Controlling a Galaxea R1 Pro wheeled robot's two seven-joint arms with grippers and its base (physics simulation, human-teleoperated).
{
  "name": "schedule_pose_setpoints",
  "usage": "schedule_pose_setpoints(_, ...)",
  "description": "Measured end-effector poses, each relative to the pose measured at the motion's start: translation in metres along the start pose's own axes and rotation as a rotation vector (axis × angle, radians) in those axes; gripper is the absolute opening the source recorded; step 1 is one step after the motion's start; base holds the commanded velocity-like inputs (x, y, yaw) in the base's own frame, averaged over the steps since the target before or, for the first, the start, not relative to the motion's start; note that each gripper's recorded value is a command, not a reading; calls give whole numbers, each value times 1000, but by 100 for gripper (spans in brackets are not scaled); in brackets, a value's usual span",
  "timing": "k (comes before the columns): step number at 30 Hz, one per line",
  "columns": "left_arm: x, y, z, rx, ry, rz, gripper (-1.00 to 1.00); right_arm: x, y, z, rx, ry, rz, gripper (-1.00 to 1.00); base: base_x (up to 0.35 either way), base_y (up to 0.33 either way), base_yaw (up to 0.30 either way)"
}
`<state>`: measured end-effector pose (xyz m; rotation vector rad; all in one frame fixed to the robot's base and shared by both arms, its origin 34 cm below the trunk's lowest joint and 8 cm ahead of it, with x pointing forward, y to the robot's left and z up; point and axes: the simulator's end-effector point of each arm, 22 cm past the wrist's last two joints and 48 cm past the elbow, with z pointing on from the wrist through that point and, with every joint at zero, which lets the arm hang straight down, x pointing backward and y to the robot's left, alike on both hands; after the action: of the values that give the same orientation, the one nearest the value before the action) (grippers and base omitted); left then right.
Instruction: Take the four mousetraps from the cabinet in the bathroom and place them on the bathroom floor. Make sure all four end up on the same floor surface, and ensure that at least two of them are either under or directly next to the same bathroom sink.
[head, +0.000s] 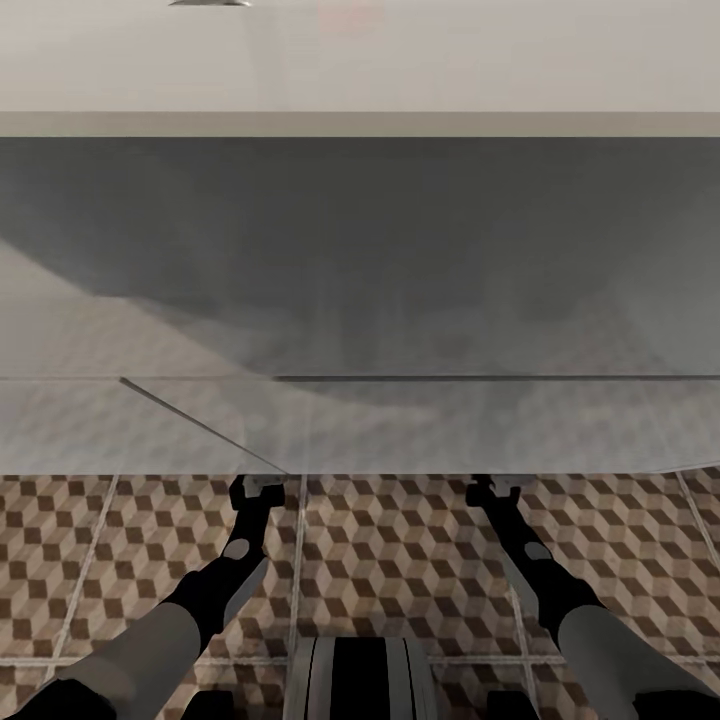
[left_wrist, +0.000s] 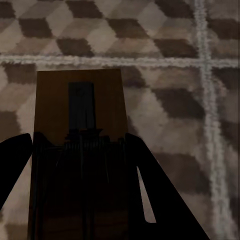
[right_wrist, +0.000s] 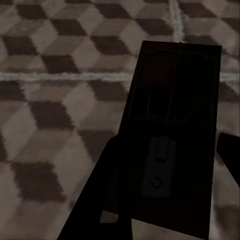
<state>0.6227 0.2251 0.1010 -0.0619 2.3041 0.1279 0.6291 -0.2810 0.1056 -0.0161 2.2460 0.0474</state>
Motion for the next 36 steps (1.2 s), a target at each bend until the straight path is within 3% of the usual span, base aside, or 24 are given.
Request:
schedule_pose_setpoints(9,-1,-8,0,36,-4,-10,-100,0,-3,0,8,-1,5,-100,0,0,0)
schedule_pose_setpoints(15,0,-5,0,26,1,-46,-100,-1,-3,0,10,-1,5,-100,0,0,0)
schedule_pose_setpoints(36,-7,0,2,-1,-12,-72,-100,0,-3,0,10,-1,6,-100,0,0,0)
